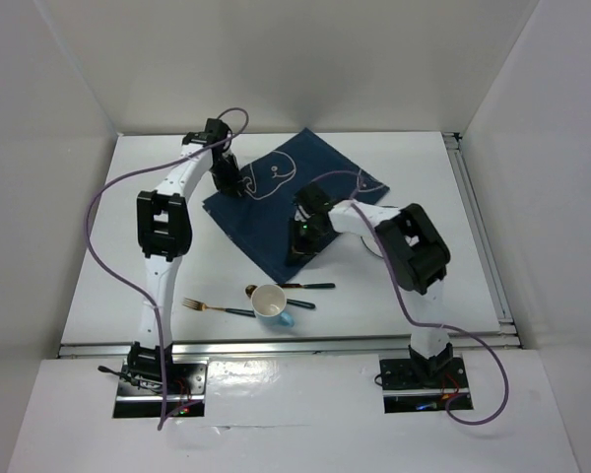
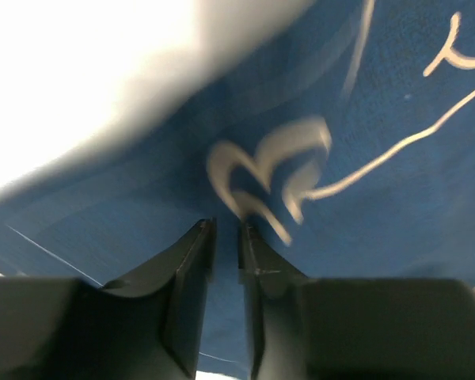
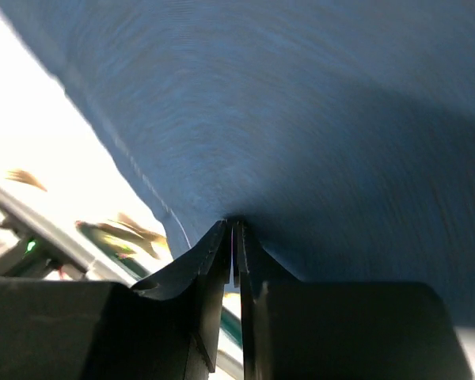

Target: Set the dinner table for one person

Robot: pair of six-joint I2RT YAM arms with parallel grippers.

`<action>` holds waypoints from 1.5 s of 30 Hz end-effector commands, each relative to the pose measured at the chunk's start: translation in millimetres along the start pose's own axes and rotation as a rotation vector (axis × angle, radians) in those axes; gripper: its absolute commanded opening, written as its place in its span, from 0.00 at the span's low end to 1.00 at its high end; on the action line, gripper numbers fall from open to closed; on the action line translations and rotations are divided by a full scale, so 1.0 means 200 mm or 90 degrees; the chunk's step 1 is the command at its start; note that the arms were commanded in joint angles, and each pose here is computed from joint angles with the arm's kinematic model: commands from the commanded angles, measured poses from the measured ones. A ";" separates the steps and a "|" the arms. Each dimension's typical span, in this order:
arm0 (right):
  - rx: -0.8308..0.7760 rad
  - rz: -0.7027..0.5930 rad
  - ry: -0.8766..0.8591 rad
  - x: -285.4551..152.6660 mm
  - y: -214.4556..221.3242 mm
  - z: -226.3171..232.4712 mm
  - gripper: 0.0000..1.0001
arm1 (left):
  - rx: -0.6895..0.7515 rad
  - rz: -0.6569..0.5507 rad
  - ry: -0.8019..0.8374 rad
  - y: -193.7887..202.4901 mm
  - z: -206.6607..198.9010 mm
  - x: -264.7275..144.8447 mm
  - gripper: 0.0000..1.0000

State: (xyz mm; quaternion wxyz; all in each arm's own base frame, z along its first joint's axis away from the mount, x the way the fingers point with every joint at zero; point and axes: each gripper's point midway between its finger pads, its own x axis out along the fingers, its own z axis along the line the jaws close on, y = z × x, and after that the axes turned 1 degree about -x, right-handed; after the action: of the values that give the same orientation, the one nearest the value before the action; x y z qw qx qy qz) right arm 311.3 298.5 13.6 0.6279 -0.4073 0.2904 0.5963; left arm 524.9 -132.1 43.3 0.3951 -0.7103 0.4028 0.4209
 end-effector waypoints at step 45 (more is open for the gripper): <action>0.043 -0.052 0.130 -0.09 -0.40 -0.50 0.21 | -0.053 0.064 -0.145 0.46 0.43 -0.10 0.38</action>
State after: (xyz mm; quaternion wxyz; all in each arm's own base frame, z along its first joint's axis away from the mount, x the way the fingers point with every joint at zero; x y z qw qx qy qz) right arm 449.0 175.6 17.7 0.6859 -0.4491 0.3381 0.4621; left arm 399.8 -116.1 21.4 0.3651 -0.6675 0.4033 0.5084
